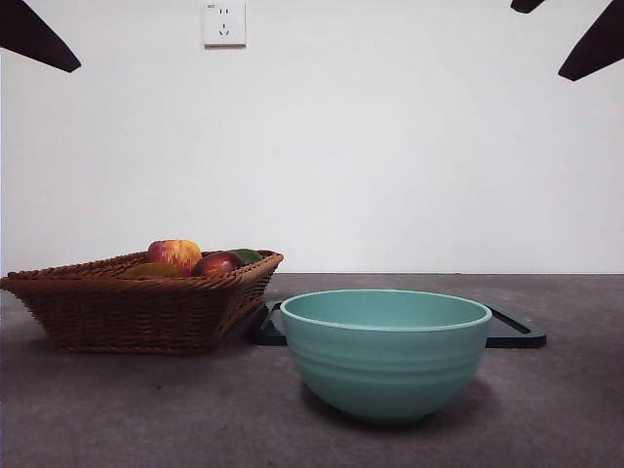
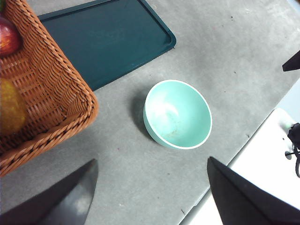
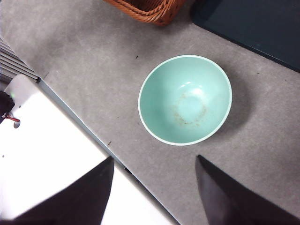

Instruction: Pick up the wifruite, put it on the bowl, pick up the plate, put it on desk

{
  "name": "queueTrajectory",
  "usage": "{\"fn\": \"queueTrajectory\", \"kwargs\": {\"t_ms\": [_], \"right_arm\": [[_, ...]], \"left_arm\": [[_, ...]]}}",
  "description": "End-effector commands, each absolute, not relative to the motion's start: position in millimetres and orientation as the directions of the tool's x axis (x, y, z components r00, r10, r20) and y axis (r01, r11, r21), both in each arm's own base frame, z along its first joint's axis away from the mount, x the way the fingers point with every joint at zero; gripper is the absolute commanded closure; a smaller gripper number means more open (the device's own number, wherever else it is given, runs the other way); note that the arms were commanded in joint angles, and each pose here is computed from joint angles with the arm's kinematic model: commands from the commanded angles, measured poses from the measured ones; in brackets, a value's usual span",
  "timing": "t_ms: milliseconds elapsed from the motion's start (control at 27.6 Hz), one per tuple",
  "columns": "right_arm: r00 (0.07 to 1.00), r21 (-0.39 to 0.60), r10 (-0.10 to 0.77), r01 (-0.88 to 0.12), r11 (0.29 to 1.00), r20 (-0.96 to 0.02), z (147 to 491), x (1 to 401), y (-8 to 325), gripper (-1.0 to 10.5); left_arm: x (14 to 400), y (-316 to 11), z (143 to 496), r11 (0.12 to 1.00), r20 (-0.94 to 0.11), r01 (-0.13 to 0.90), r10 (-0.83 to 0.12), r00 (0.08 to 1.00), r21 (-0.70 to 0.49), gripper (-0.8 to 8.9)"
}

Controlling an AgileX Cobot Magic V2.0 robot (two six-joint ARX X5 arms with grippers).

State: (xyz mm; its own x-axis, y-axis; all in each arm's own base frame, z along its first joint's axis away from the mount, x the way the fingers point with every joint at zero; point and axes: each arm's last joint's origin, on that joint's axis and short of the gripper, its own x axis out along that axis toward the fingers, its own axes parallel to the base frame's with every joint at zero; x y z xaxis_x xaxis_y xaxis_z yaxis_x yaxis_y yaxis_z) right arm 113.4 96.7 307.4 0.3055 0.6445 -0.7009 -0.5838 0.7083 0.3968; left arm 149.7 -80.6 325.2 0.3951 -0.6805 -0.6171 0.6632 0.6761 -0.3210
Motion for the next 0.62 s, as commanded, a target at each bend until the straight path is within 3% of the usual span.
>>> {"fn": "queueTrajectory", "kwargs": {"t_ms": [36, 181, 363, 617], "right_arm": [[0.310, 0.387, 0.656, -0.608, 0.693, -0.688, 312.1, 114.4, 99.3, 6.7], [0.311, 0.387, 0.657, -0.609, 0.692, -0.686, 312.3, 114.5, 99.5, 6.7], [0.312, 0.376, 0.657, -0.622, 0.687, -0.686, 312.3, 114.5, 99.5, 9.2], [0.321, 0.371, 0.664, -0.631, 0.682, -0.675, 313.4, 115.5, 100.2, 9.4]], "left_arm": [[150.8, -82.3, 329.2, 0.662, -0.603, 0.681, -0.693, 0.395, -0.314, 4.41], [150.8, -82.3, 329.3, 0.662, -0.603, 0.681, -0.693, 0.396, -0.314, 4.94], [150.8, -82.3, 329.2, 0.662, -0.603, 0.681, -0.693, 0.396, -0.313, 8.05], [150.8, -82.3, 329.4, 0.662, -0.602, 0.682, -0.693, 0.396, -0.313, 8.06]]}}
